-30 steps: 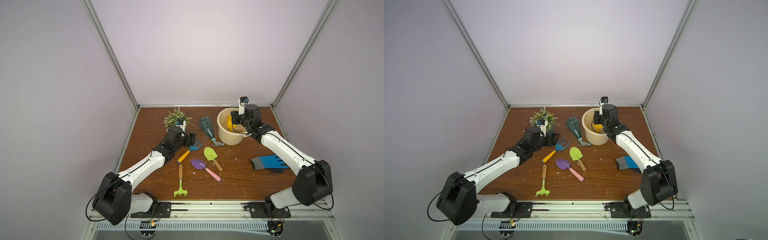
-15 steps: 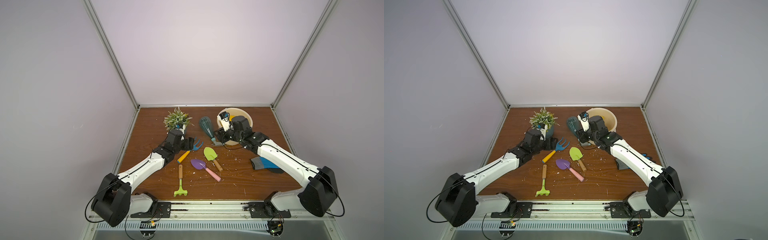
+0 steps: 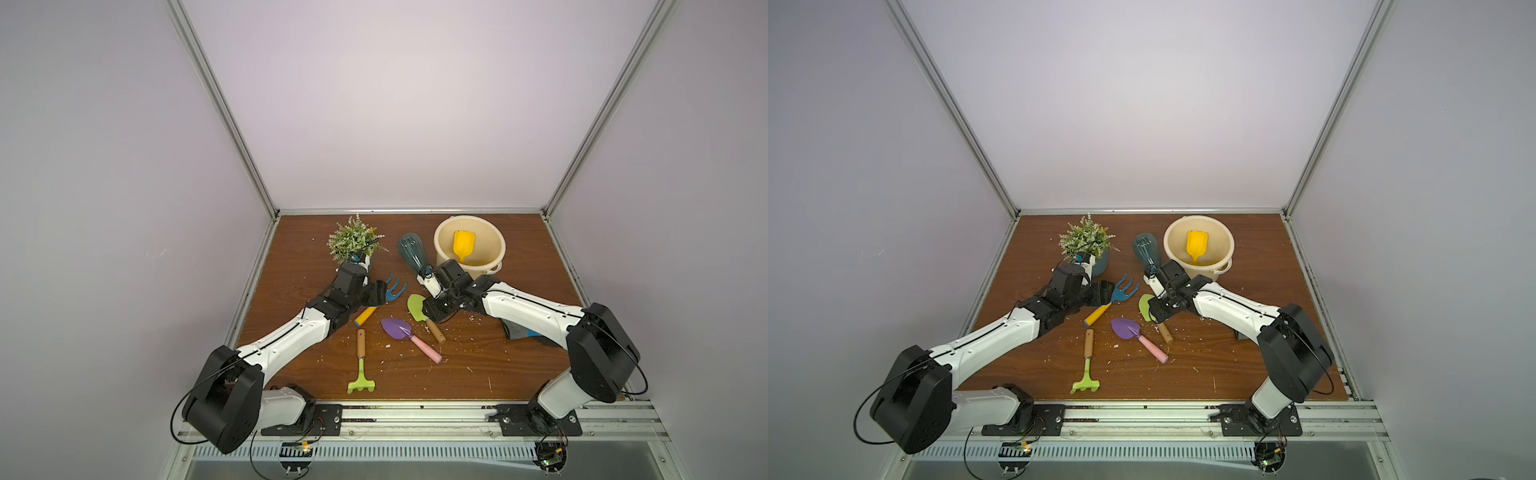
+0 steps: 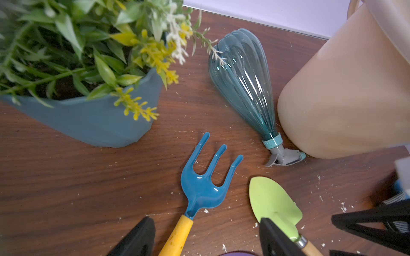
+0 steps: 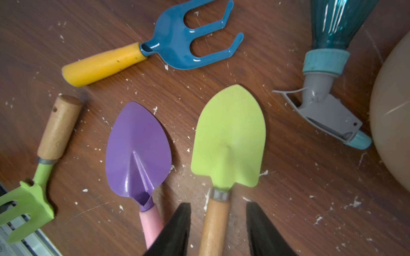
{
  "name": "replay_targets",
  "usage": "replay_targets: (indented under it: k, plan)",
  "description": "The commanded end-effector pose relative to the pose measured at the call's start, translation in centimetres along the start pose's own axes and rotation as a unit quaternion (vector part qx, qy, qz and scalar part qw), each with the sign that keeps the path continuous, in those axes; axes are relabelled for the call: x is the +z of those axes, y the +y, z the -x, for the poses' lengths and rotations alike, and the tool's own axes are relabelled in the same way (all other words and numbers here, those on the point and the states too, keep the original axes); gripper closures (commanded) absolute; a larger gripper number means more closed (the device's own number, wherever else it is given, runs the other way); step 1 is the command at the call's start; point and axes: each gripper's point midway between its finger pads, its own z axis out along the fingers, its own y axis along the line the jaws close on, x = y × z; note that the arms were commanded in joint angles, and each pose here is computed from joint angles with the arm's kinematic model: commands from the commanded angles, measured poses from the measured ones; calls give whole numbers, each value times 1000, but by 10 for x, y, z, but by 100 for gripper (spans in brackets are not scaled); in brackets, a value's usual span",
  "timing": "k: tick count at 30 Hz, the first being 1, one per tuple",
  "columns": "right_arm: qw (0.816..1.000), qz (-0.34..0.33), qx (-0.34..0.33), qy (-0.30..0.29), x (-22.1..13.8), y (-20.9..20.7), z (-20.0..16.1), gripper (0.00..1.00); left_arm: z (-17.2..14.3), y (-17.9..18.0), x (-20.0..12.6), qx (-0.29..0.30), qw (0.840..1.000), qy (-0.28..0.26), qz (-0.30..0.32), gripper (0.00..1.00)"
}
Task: Organize the gardening tools
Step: Pick up the gardening tool from the center of the board.
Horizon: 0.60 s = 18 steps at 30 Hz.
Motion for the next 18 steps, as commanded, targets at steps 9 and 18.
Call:
replay_targets:
  k: [9,18]
  plan:
    - [999,-24,2,46,18,1,-21,53,-27,-11,6,9,999,31,-8,23]
    - [996,-46,-7,82,30,-1,-39,53,-30,-13,8,5,999,32,-15,23]
